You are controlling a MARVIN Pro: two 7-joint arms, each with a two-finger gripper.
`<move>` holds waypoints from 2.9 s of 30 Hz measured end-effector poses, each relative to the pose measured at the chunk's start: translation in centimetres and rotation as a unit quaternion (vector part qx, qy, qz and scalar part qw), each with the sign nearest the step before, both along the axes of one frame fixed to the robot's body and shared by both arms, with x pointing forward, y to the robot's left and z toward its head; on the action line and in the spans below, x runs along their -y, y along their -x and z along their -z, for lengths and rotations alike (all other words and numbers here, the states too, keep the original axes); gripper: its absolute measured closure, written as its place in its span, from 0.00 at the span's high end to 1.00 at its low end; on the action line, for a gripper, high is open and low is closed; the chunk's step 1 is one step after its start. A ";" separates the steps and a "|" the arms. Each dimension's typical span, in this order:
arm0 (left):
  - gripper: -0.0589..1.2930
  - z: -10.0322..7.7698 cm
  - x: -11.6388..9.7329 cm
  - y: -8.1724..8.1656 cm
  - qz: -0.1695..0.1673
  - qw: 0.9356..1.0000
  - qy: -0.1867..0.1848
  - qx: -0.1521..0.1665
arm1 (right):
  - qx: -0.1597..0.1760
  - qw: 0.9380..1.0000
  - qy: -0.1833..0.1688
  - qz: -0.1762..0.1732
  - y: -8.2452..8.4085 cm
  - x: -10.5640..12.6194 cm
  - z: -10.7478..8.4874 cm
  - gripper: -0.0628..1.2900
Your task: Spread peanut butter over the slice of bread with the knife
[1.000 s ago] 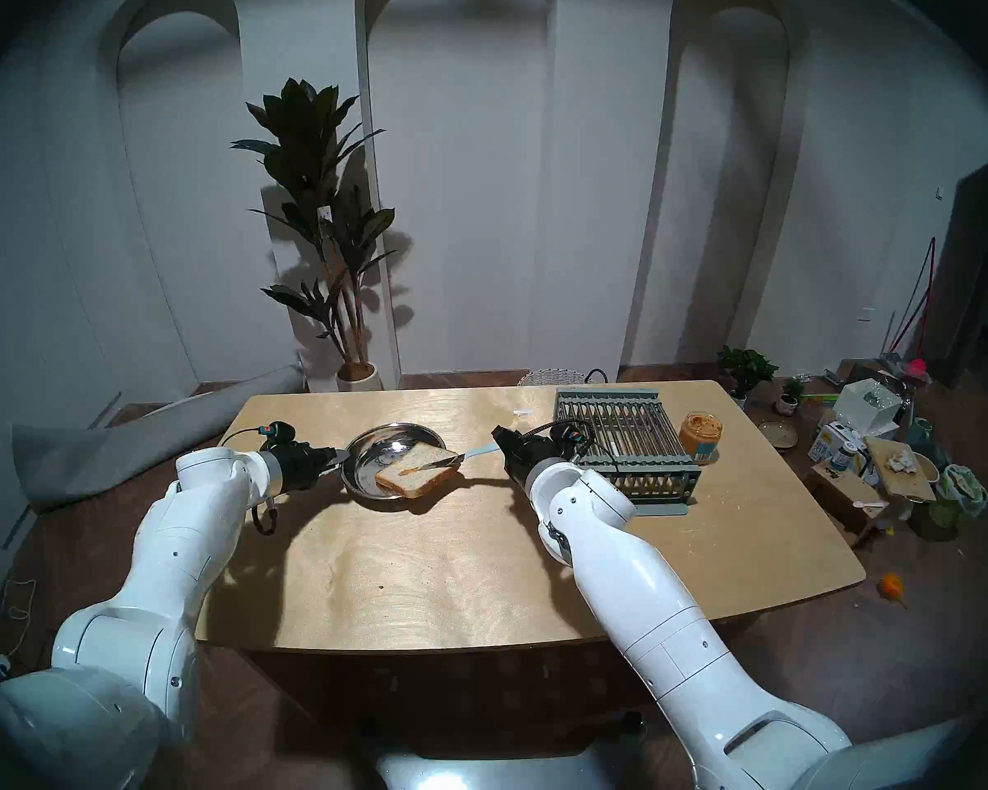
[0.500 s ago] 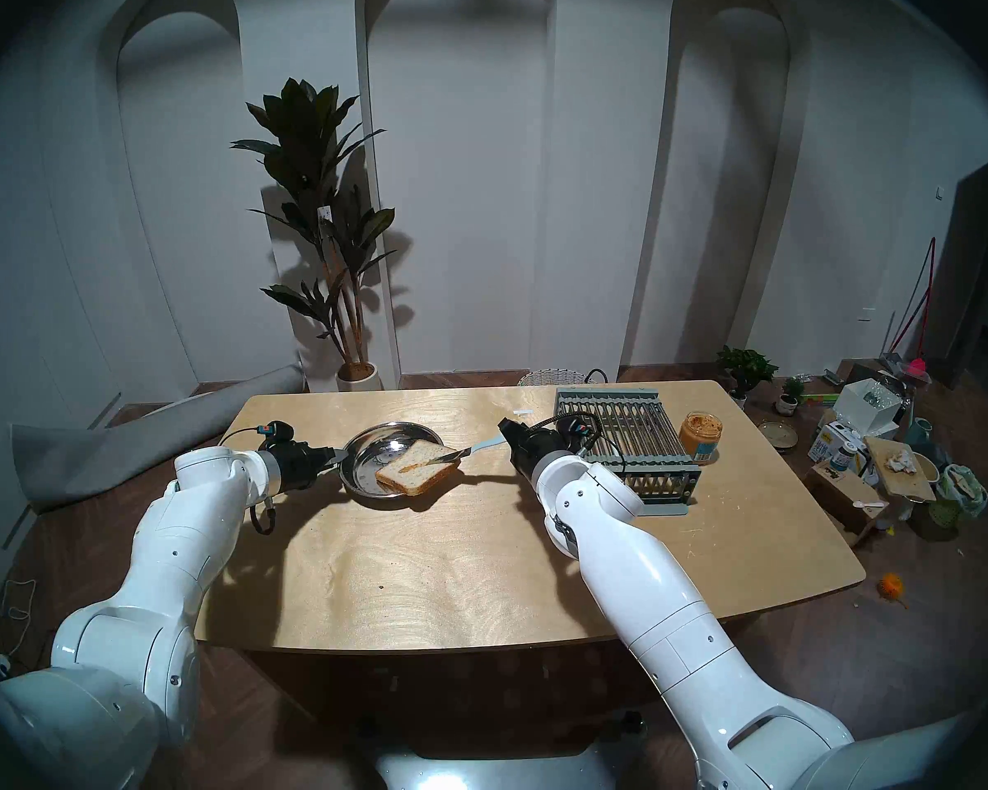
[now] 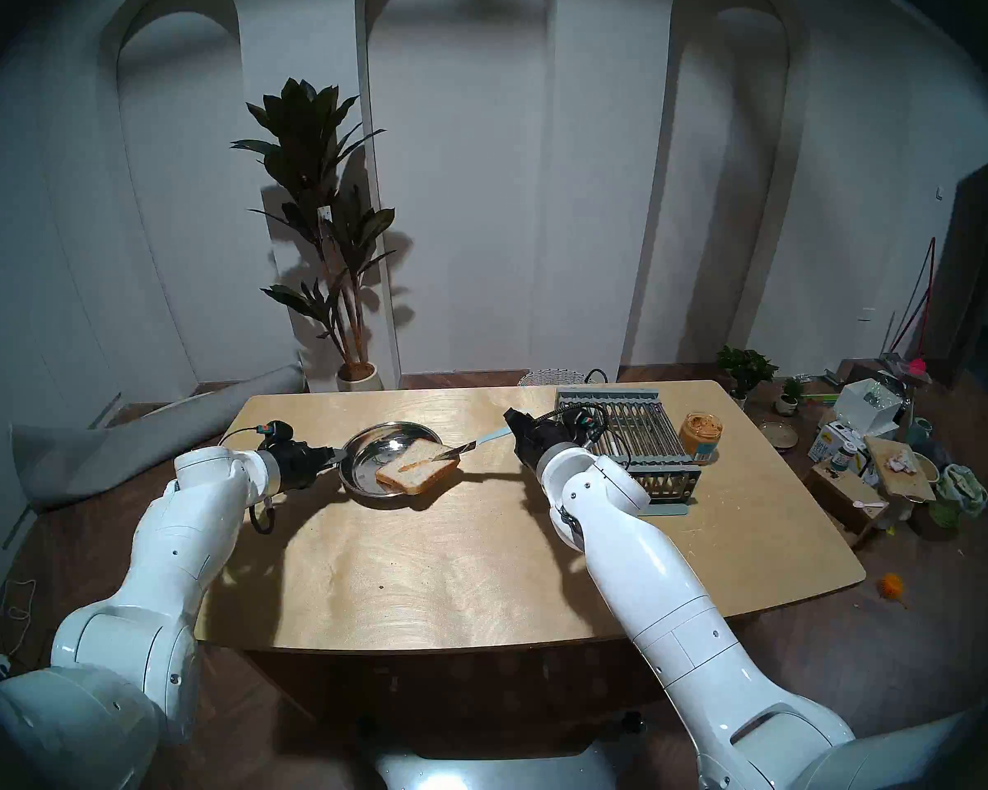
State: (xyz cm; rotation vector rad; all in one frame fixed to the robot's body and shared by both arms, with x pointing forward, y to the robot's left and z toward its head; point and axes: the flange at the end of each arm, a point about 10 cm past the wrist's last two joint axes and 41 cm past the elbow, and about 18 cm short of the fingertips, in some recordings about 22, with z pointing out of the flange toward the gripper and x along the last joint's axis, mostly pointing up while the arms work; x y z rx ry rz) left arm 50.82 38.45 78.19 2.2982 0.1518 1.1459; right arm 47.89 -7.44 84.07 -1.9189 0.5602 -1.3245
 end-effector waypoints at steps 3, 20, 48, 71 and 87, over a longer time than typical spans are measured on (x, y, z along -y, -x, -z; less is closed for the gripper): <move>0.02 0.0 0.0 0.0 0.000 1.000 0.000 0.000 | 0.002 1.000 -0.001 0.001 -0.1 0.1 -0.2 0.02; 0.03 0.0 -0.3 0.0 -0.007 1.000 0.003 0.001 | 0.016 1.000 -0.012 0.005 -0.5 0.8 -1.6 0.02; 0.97 -2.8 -1.3 0.1 -0.026 0.997 0.025 0.065 | 0.074 0.996 -0.051 -0.020 -0.4 2.1 -6.5 0.02; 0.97 -12.4 -3.5 1.9 -0.012 0.968 0.014 0.248 | 0.334 0.936 0.101 -0.045 3.7 1.9 -14.6 0.02; 0.97 -13.7 -2.4 5.3 0.015 0.950 -0.014 0.312 | 0.460 0.859 0.224 -0.022 6.1 4.4 -14.8 0.02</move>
